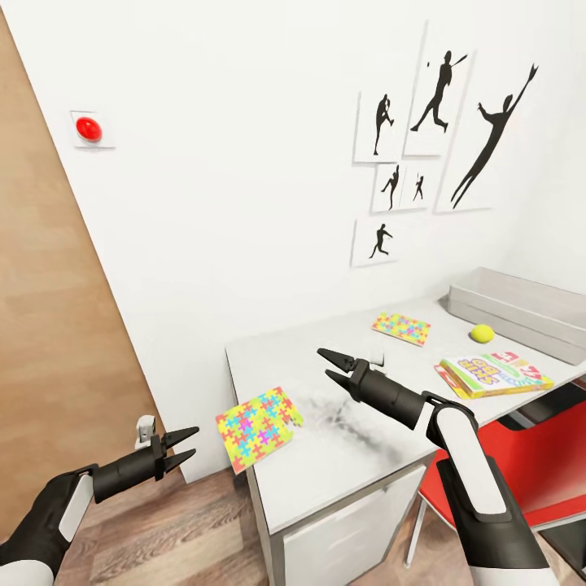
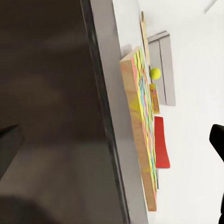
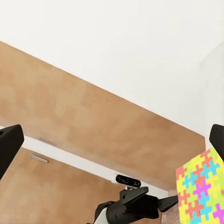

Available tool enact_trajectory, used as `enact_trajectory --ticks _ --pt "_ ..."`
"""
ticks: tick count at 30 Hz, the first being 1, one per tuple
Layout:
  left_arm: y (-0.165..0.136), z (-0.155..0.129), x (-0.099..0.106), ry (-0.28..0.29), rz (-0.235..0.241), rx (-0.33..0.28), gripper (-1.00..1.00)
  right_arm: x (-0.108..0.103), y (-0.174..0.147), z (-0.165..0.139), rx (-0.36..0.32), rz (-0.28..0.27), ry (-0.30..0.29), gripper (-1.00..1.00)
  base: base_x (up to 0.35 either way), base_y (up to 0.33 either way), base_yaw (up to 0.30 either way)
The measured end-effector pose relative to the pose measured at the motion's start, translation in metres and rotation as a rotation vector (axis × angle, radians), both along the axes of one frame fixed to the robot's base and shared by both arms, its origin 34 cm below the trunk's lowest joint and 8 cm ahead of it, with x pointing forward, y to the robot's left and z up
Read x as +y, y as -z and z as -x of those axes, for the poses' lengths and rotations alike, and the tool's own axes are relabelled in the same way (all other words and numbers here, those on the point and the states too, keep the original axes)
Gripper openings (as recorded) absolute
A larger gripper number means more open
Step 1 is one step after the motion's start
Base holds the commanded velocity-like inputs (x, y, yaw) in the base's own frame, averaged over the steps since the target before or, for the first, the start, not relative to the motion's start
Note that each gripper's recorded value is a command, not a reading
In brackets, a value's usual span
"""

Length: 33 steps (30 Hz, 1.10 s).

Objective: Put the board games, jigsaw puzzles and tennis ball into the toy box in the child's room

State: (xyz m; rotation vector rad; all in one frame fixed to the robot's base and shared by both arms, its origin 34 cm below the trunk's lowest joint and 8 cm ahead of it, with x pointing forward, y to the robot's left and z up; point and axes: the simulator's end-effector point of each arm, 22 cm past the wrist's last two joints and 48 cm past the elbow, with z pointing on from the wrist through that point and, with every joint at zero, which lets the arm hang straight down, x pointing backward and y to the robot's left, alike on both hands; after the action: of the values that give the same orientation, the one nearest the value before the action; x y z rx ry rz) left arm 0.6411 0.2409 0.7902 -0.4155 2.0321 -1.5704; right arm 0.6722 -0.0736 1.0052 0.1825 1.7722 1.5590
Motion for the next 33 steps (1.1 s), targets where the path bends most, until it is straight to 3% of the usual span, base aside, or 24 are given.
enact_trajectory --ticks 18,33 --pt "-0.0068 -0.0003 0.0006 0.0 0.004 -0.014 1.0 0.0079 -0.0045 0.0057 -0.012 0.009 -0.019 1.0 0.0 0.0 -0.187" --pt "-0.008 -0.0003 0.0008 0.0 0.005 -0.017 1.0 0.0091 -0.0051 0.0064 -0.014 0.01 -0.022 1.0 0.0 0.0 -0.032"
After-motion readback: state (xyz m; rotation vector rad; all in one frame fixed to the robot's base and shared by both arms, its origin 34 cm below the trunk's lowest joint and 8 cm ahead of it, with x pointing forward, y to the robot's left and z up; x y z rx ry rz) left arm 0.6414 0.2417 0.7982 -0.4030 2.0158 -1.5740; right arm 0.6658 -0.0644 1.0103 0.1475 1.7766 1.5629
